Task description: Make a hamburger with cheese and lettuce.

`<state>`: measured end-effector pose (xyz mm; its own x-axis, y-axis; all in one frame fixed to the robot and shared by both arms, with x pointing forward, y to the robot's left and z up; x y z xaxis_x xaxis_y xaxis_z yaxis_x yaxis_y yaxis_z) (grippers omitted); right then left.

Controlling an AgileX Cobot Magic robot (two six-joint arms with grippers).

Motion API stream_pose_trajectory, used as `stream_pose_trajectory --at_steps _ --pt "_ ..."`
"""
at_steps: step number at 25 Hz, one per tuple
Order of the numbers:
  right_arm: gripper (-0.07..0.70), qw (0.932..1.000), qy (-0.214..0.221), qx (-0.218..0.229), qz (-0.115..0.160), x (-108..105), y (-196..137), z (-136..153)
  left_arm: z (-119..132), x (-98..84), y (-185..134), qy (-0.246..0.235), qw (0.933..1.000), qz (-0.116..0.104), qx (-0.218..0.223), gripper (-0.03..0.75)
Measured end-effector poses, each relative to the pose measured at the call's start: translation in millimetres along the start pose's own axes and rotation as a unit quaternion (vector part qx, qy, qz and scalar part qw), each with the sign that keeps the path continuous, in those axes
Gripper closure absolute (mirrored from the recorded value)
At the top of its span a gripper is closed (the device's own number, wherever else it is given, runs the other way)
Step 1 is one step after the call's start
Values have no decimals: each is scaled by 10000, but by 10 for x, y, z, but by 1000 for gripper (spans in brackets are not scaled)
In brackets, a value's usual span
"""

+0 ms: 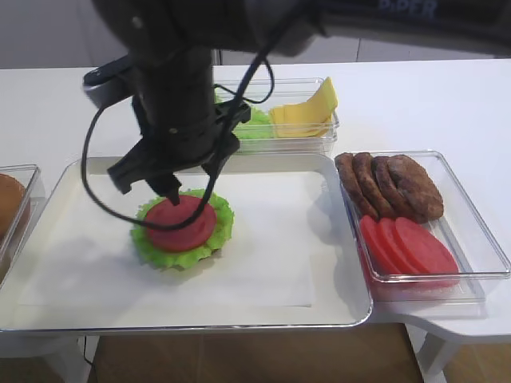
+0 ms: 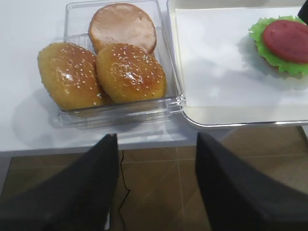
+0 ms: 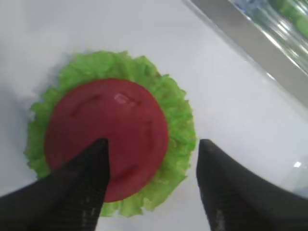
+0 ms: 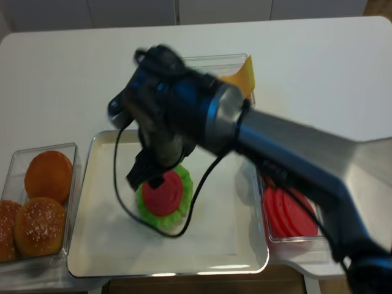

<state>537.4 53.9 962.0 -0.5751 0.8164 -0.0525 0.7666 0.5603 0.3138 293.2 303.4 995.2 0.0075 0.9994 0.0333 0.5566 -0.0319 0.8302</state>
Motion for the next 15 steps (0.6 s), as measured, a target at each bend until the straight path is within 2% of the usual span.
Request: stream_pose_trajectory --at_steps 4,10,15 --pt "201 9982 237 62 541 -390 60 -85 0 0 0 0 10000 0 0 334" --pt "201 9928 180 142 1176 -1041 53 -214 0 0 0 0 10000 0 0 334" --pt "201 9862 105 -55 1649 -1510 43 -414 0 0 0 0 10000 0 0 334"
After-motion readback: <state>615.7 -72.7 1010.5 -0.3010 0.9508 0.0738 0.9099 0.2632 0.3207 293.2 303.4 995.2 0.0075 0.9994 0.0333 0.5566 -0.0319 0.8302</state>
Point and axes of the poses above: a point on each arm's last joint axis where the gripper is mounted, z pointing out along that axis toward the gripper, x along the wrist's bending axis when the last joint is at zero, y = z × x, the point moved 8 cm from there along z, pointing out along that axis toward the gripper, and after that the axes turned 6 degrees about z, right-handed, at the moved point
